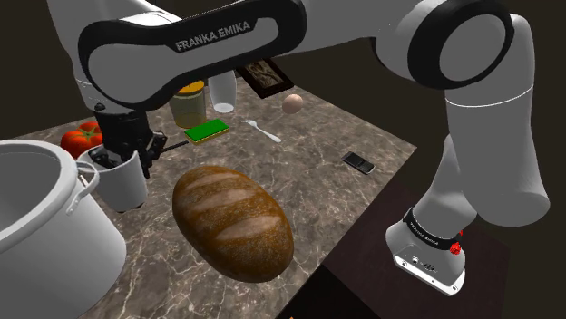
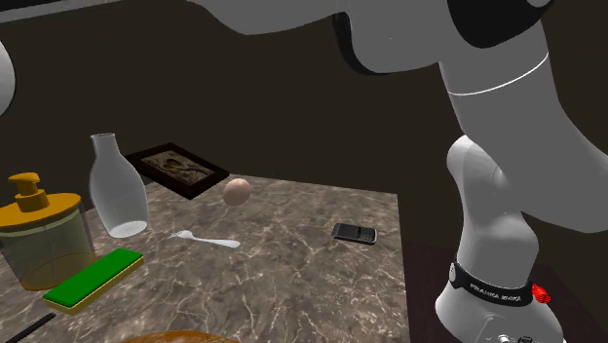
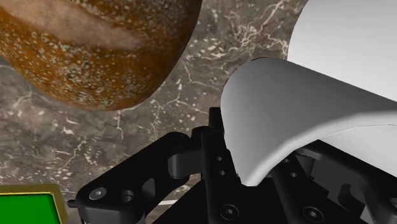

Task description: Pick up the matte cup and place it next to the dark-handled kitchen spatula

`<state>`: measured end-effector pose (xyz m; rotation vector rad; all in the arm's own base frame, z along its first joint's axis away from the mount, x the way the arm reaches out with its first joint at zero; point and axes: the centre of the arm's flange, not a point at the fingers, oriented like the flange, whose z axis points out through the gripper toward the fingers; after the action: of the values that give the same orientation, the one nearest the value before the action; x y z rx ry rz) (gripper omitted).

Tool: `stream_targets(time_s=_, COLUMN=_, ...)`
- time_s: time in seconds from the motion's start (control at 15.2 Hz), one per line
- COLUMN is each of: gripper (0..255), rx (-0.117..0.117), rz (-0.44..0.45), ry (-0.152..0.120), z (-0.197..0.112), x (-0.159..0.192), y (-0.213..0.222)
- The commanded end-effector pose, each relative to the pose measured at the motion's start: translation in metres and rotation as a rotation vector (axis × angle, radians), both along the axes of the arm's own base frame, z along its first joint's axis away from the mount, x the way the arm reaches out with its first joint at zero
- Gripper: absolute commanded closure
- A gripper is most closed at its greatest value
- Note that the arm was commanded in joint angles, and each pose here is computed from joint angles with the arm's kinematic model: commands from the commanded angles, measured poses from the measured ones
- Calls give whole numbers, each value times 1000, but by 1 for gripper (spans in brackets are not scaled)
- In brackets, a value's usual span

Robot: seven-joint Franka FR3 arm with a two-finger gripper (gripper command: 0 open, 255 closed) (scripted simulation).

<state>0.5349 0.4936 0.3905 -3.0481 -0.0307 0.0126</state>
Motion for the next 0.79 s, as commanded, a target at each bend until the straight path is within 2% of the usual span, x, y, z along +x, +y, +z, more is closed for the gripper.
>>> stream_targets(time_s=0.0, gripper=255, rx=-1, rz=10, ry=8, z=-16, x=-6, y=3)
stream_targets(time_s=0.07, gripper=255, rx=-1, rz=10, ry=8, z=-24, x=-6, y=3)
stream_targets(time_s=0.59, gripper=255, rx=-1, rz=10, ry=8, z=-24, x=-6, y=3)
stream_targets(time_s=0.66, gripper=0, rx=-1, rz=10, ry=8, z=-23, x=-6, y=3)
stream_targets(time_s=0.73, gripper=0, rx=-1, rz=10, ry=9, z=-24, x=-6, y=3)
